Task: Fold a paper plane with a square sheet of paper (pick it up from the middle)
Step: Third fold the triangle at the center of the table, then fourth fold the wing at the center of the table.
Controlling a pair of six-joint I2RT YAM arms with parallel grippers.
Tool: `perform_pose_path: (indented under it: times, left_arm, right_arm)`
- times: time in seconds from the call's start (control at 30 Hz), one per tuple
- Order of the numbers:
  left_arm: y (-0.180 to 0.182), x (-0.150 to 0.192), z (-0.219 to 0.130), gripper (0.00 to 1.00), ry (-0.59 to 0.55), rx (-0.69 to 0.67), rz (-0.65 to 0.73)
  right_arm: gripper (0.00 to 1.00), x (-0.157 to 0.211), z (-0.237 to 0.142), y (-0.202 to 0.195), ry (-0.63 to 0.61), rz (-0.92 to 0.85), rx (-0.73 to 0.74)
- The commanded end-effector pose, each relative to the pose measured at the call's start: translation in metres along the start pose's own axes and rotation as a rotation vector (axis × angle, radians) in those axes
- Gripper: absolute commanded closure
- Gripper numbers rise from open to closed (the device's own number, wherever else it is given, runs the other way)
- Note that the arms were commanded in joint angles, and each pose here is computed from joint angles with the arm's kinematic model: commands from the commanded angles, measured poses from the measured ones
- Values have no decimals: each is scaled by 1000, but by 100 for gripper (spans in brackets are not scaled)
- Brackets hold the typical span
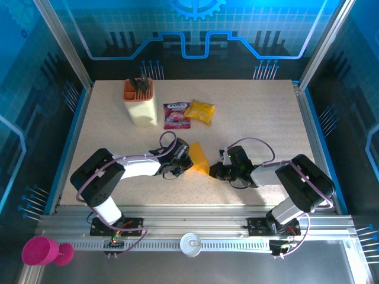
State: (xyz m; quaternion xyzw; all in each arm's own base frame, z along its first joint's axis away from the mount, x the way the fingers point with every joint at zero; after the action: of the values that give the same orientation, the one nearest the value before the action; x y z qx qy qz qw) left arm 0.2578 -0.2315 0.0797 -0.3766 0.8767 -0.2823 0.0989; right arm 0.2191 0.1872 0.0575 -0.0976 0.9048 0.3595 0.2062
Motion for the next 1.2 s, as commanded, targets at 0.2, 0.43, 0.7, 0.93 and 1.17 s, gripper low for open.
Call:
perform_pose_path:
  times: [0.2, 0.43, 0.7, 0.93, 1.17]
  left_arm:
    - [-1, 1, -4, 100, 21, 24, 51]
    - [-9, 4, -13, 100, 39, 26, 124]
    - [-13, 7, -15, 100, 71, 17, 192]
    - [-19, 8, -18, 100, 82, 26, 224]
    - [-20, 9, -18, 100, 86, 26, 232]
  right_arm:
    - [100, 41, 3, -29, 159, 81, 133]
    - [100, 14, -10, -5, 115, 1, 80]
    - [100, -14, -25, 22, 92, -104, 78]
    - [100, -24, -4, 36, 123, -138, 48]
    - [100, -17, 24, 34, 177, -130, 44]
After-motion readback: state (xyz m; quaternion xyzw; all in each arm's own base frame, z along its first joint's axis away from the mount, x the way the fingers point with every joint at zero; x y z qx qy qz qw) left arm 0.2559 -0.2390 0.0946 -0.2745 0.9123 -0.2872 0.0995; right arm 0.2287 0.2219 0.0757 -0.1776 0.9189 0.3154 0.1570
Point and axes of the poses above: each hand's point on the last joint's axis, 136 mm out from that joint toward the fingers, its own z axis out along the fingers, its own y axis along the line the jaws close on, x = y × z, the point moved 7 cm from there along -z, back along the fingers, and after that the axes turned 15 degrees about -z, right-handed, at the moved point
